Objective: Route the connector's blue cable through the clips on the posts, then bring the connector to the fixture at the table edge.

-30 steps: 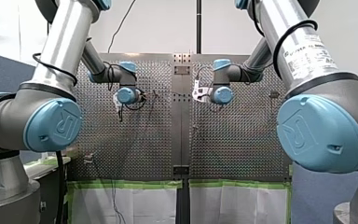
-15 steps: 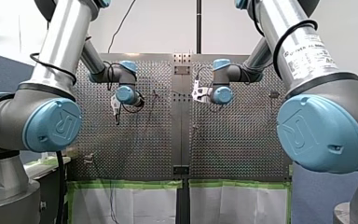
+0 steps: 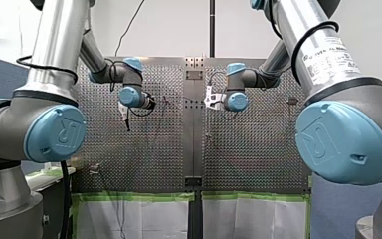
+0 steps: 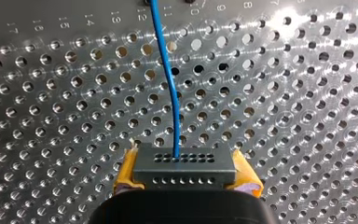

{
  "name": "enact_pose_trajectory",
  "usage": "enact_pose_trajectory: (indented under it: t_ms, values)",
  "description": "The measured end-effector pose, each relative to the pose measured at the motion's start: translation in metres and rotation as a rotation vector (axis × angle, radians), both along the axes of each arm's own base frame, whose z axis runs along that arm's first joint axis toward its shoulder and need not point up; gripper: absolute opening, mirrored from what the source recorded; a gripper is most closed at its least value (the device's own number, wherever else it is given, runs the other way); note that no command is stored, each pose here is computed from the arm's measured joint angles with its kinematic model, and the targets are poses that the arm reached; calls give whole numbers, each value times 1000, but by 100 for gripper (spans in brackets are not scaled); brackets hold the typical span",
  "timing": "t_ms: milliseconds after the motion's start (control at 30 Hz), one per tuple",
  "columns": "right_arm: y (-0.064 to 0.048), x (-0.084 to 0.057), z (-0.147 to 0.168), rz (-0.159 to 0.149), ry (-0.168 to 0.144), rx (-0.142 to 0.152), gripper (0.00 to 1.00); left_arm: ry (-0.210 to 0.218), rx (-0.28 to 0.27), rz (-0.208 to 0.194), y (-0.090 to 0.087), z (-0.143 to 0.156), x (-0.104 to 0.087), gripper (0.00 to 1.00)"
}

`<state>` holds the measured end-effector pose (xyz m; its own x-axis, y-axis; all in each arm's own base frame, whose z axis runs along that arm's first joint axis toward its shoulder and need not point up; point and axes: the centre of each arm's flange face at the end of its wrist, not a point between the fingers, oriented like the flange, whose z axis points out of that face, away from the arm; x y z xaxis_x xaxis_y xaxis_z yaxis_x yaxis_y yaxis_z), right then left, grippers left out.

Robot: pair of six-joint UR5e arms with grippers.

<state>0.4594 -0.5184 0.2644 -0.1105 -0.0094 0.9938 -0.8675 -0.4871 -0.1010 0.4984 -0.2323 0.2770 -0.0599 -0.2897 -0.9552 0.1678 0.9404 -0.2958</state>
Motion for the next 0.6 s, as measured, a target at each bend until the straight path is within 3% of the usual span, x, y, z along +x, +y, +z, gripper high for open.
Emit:
enact_pose_trajectory:
  t_ms: [267,600]
  values:
    - [1,1,0,2,1,1,0,48,7,-43,-7,-19,-26,98]
    - [2,2,-1,4,3,5,0,57,-9,-61,-7,-16,-62,98]
